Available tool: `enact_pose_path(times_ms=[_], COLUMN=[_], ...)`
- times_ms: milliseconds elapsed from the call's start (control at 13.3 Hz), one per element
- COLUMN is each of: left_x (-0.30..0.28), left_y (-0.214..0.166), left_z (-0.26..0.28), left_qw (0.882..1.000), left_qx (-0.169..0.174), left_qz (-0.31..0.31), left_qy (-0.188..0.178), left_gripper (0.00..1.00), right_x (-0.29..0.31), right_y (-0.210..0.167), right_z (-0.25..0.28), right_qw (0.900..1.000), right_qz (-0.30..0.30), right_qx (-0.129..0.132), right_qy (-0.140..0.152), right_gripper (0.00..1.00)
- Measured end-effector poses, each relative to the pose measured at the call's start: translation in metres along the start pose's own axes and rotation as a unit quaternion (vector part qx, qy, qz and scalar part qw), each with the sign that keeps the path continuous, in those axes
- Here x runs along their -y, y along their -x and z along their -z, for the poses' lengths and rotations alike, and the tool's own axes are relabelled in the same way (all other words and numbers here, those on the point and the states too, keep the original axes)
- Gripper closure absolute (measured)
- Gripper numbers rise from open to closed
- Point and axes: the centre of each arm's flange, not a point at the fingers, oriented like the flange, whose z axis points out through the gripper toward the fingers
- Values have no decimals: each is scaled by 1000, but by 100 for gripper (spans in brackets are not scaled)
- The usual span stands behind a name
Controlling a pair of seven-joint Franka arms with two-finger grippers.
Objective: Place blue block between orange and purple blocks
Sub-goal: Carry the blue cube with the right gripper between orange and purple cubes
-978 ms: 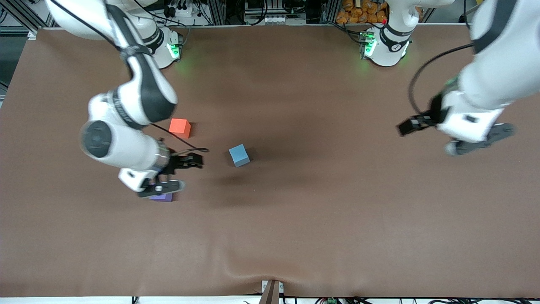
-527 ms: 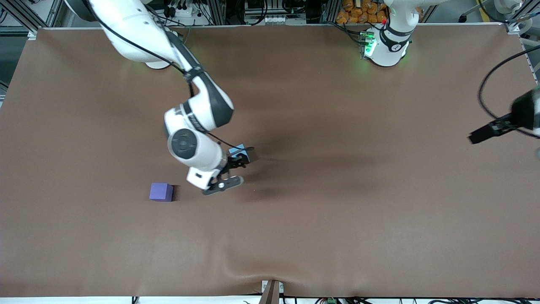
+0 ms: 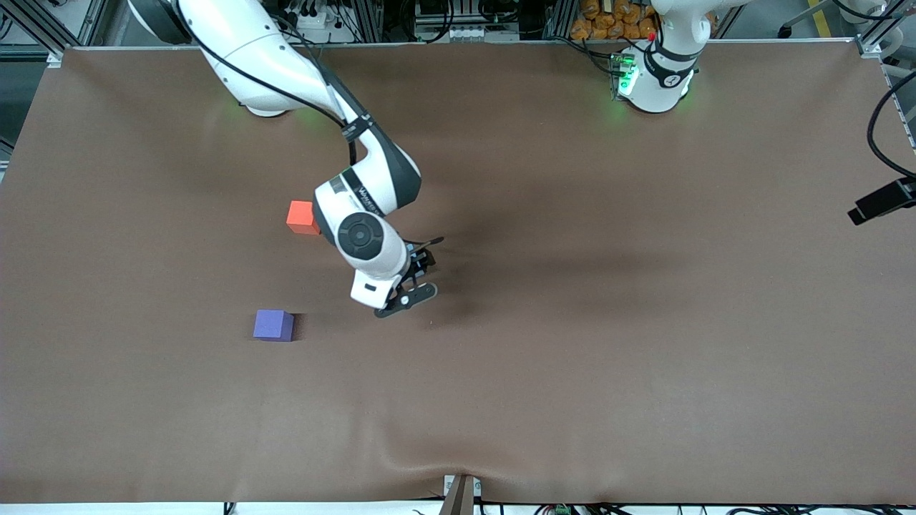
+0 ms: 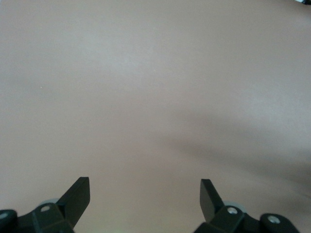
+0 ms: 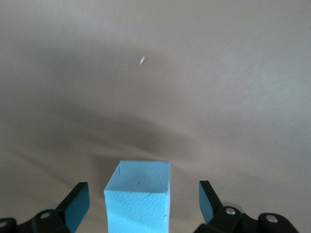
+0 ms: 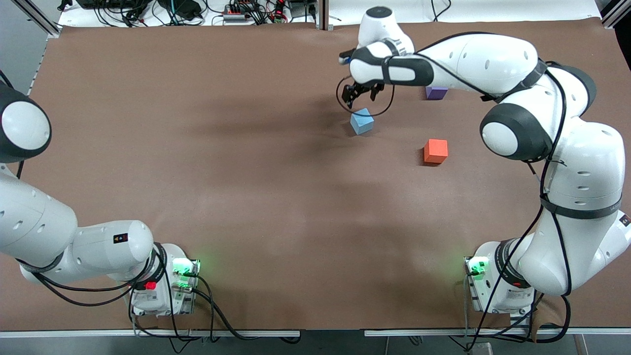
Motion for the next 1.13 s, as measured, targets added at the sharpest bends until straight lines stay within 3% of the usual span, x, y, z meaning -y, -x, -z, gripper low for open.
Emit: enact_pose_path(times_ms=[301,602,903,1128], left_x=[9,17,2,-11], left_y=[24,24,29,35], left_z=[16,16,15,11], left_qw=[1000,1000,997,995], left_qx=[-6,-8,-4,8], left_qz=[2,-13,-77,-95], left_qy=[6,7,10,13], left_gripper=[0,0,0,0], right_x=[21,22,25,-21], right_y=[17,22,23,20], right_z=[-22,-32,-30,16], right_qw=[1000,1000,999,998], right_qz=[15,9,13,-22], right_qx=[22,22,18,27], right_qy=[10,14,39,48], right_gripper=[0,0,44,44])
